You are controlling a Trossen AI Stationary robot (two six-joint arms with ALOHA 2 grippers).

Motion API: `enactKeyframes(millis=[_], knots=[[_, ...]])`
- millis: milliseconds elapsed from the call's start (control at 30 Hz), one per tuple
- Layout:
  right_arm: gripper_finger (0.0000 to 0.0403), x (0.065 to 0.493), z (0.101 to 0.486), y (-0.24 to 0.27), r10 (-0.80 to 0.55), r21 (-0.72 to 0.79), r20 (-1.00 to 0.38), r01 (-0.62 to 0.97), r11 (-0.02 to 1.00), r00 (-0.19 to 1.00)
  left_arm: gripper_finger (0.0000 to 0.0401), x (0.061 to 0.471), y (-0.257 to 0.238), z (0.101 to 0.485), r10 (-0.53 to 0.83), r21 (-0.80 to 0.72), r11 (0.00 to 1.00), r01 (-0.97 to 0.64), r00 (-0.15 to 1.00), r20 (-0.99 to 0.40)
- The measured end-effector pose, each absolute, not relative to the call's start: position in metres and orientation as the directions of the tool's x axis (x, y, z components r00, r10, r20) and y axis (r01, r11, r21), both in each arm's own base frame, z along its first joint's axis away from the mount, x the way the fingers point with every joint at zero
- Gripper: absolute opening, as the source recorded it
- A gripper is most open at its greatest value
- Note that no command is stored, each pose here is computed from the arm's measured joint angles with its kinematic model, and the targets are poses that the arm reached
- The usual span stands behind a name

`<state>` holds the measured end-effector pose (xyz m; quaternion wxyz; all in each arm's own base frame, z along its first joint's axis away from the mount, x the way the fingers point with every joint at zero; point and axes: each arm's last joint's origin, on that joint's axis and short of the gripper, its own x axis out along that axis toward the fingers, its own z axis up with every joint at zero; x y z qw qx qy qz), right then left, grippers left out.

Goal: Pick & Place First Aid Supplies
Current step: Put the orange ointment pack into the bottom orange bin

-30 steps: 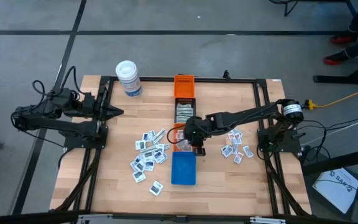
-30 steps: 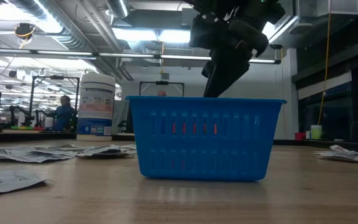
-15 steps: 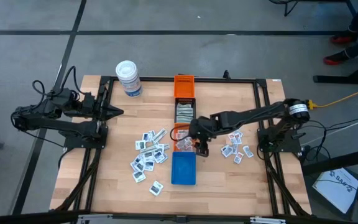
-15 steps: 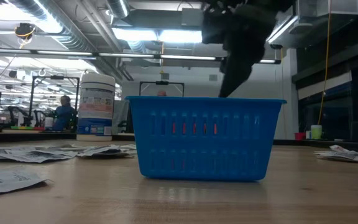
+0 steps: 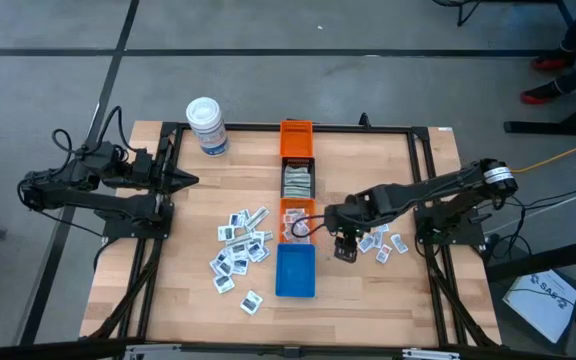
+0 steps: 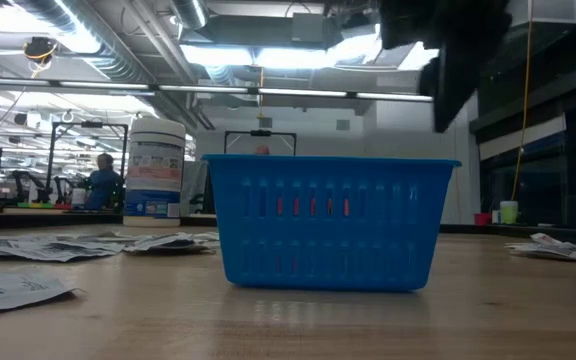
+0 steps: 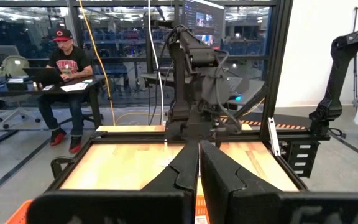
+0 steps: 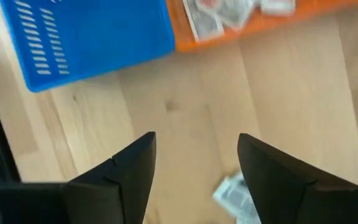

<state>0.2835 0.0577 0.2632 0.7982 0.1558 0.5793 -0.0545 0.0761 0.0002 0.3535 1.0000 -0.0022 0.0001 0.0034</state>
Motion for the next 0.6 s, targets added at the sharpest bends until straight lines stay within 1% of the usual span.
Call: enactKeyframes(millis=[133,267,367,433,600], knots=[[0.0227,0.272,0.262,0.061,0.078,0.164,-0.971,0.393,0.905,0.227,0.0012,0.076,0.0,0.353,0.006,-0.004,1.0,-0.006,1.0,-0.001],[0.0227,0.261,0.259,0.063,0.021,0.085,-0.991,0.514,0.854,0.131,0.001,0.076,0.0,0.353,0.006,-0.004,1.0,-0.006,1.0,-0.001],[0.0227,0.252,0.255,0.063,-0.043,-0.003,-0.998,0.597,0.802,0.053,0.0008,0.076,0.0,0.353,0.007,-0.004,1.0,-0.007,1.0,-0.001],[0.0227,0.245,0.251,0.062,-0.069,-0.035,-0.997,0.639,0.768,0.028,0.0008,0.076,0.0,0.353,0.007,-0.004,1.0,-0.007,1.0,0.0],[0.0227,0.223,0.235,0.056,-0.082,-0.061,-0.997,0.722,0.689,-0.006,0.0008,0.076,0.0,0.353,0.007,-0.004,1.0,-0.007,1.0,0.0]])
